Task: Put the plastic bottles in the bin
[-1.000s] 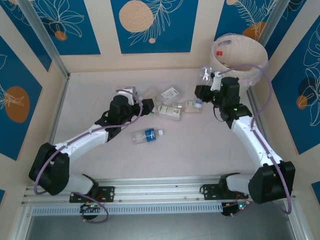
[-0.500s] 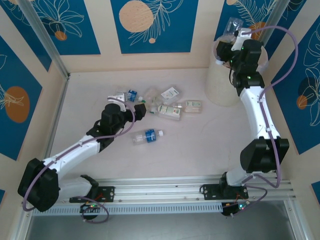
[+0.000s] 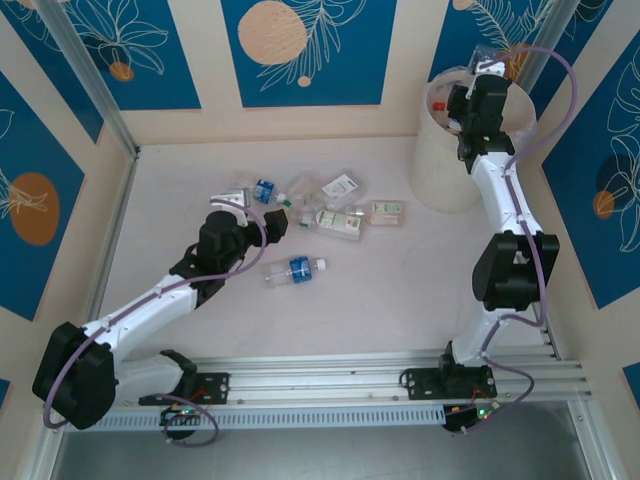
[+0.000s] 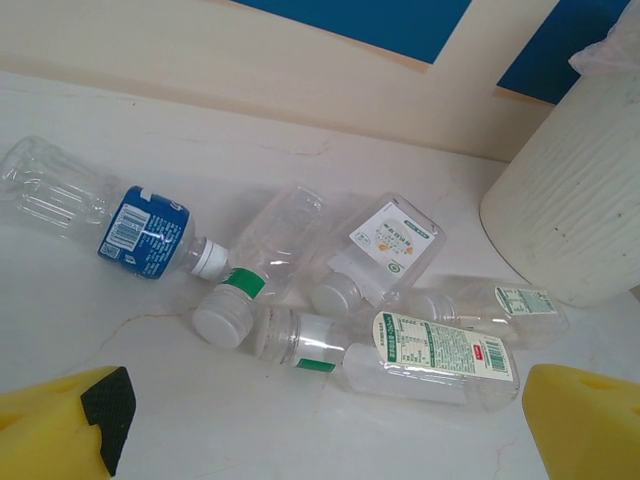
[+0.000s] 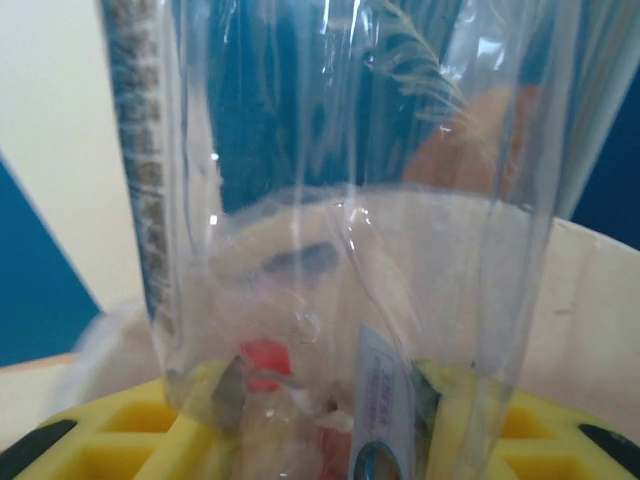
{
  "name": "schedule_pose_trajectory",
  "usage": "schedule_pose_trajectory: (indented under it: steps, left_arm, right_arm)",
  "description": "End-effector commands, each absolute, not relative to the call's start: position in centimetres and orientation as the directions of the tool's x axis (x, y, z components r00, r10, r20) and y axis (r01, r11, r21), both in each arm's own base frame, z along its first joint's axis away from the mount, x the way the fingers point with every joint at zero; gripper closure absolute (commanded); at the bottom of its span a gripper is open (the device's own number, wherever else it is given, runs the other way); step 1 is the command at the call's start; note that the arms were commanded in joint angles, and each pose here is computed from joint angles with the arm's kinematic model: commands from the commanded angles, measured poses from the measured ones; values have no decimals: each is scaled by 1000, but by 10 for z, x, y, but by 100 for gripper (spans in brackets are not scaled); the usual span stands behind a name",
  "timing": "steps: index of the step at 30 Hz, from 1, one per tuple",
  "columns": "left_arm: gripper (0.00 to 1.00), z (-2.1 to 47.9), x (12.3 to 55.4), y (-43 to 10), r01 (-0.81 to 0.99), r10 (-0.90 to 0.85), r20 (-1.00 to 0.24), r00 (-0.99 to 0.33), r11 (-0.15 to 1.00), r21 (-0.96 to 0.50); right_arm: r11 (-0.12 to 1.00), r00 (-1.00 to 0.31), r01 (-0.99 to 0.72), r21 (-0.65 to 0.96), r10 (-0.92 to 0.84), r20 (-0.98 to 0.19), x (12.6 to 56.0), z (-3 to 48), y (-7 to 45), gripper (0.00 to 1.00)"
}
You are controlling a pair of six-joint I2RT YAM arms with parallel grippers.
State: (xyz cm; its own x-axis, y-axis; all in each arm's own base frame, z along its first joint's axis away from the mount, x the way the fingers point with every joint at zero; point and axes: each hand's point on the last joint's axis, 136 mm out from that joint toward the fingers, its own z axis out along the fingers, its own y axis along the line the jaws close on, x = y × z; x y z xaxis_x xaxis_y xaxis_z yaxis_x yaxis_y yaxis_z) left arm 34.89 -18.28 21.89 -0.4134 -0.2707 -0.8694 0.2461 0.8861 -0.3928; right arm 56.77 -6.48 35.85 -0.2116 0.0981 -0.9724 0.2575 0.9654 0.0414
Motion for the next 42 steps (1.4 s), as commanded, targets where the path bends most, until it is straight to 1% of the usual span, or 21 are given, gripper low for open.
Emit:
schedule_pose_trajectory:
  steps: [1,4,6,8,11,17,25,26,27,28,32,37,42]
  left_arm:
    - [0,217,350,-181,250,-282,-868,-410,880,-404]
    - [0,214,351,-182,244,-287,-863,-416,879,-410]
    - [0,213,352,-181,240,-291,-860,-419,878,-414]
    - [0,213,352,-181,241,-290,-860,-420,878,-414]
    - [0,212,353,-180,236,-292,-859,-420,879,-414]
    - [0,207,353,-178,222,-296,-854,-428,882,-417]
    - [0,198,352,-177,228,-257,-852,-457,891,-392]
    - [0,197,352,-177,231,-244,-853,-461,895,-381]
    - [0,196,352,-177,235,-230,-855,-464,899,-369]
    - [0,195,352,-177,241,-214,-857,-468,903,-357]
    - [0,194,353,-178,255,-172,-864,-473,912,-321]
    - [0,191,354,-182,281,-146,-870,-472,910,-305]
    - [0,186,351,-191,369,-33,-881,-472,900,-232]
  right_arm:
    - [940,-227,342,-4,78,-971,565,371,-93,54]
    - [936,-324,351,-10,111,-940,567,348,-100,49]
    - [932,-377,362,-17,130,-917,567,335,-102,38]
    - [933,-409,359,-4,153,-899,566,333,-101,27]
    - [957,-415,286,48,169,-894,564,343,-82,18]
    - [968,-346,214,133,203,-916,549,372,-63,14]
    - [968,-307,142,207,242,-920,523,391,-45,10]
    - [968,-298,131,216,246,-922,519,395,-43,8]
    - [967,-290,120,227,253,-923,515,396,-41,3]
    - [965,-279,110,237,259,-925,510,399,-39,0]
    - [960,-251,69,273,282,-926,495,407,-30,1]
    - [951,-256,-13,309,296,-920,474,408,-12,1]
    - [932,-262,-131,337,296,-919,447,408,15,1]
